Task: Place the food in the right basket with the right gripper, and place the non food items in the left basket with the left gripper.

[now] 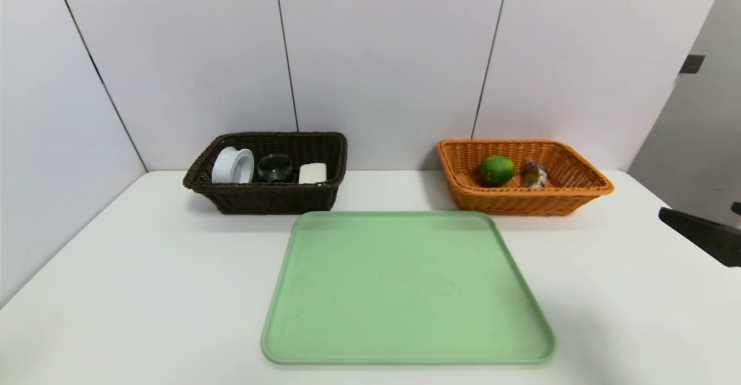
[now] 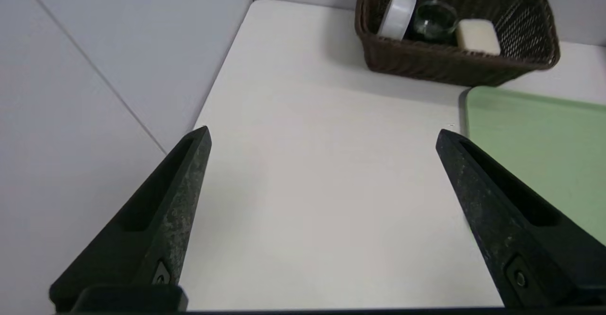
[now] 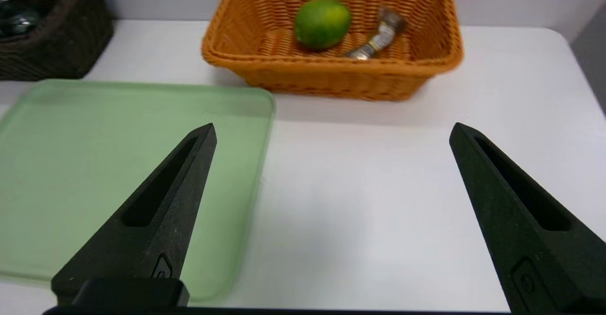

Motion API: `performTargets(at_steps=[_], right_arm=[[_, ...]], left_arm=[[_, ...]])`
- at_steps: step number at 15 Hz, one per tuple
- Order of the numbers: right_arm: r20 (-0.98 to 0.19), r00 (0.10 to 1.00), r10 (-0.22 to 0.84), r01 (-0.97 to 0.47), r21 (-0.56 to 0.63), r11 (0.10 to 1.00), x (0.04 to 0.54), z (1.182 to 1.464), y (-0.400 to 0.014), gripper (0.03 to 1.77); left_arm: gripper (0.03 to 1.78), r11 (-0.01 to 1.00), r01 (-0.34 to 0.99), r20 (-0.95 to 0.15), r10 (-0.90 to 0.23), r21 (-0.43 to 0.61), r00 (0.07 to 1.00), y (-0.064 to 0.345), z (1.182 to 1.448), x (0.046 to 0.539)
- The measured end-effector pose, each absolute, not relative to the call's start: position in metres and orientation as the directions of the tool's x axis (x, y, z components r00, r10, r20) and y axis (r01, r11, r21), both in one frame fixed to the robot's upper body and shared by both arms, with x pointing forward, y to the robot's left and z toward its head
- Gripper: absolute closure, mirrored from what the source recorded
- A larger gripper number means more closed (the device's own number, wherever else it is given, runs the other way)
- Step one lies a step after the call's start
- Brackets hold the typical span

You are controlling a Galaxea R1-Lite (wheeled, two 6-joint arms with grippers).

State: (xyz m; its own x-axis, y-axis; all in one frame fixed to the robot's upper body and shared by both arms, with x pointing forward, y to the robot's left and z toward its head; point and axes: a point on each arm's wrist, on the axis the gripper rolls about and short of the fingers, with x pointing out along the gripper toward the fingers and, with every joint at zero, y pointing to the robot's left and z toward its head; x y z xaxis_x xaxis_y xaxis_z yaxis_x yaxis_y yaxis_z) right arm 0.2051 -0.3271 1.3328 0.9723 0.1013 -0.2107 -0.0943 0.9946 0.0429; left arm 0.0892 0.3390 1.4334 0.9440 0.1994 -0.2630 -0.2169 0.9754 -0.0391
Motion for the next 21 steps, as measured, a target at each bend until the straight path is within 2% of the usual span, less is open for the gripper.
performTargets(at_steps=[4, 7, 10, 13, 16, 21], right_arm=[[-0.126, 0.992, 0.023, -0.028, -0.037, 0.999, 0.150, 1.308, -0.333, 0.10], [-0.032, 0.999, -0.013, 0.010, -0.085, 0.996, 0.116, 1.288, -0.337, 0.10], [0.061, 0.998, -0.021, 0.027, -0.102, 0.994, 0.096, 1.266, -0.338, 0.10], [0.186, 0.982, -0.023, 0.042, -0.097, 0.994, 0.090, 1.261, -0.339, 0.10], [0.234, 0.972, -0.018, 0.043, -0.103, 0.994, 0.090, 1.248, -0.339, 0.10], [0.229, 0.972, -0.055, 0.081, -0.109, 0.991, 0.091, 1.237, -0.339, 0.10]], left_arm=[[0.12, 0.974, -0.225, -0.282, 0.208, -0.027, 0.937, 0.340, 1.372, 0.051], [0.12, 0.974, -0.223, -0.277, 0.208, -0.025, 0.938, 0.340, 1.338, 0.034], [0.12, 0.978, -0.210, -0.233, 0.203, -0.005, 0.951, 0.340, 1.302, 0.024], [0.12, 0.986, -0.154, -0.138, 0.161, 0.061, 0.977, 0.338, 1.264, 0.024], [0.12, 0.984, -0.140, 0.000, 0.141, 0.107, 0.990, 0.338, 1.246, 0.033], [0.12, 0.975, -0.152, 0.079, 0.141, 0.161, 0.987, 0.337, 1.215, 0.056]])
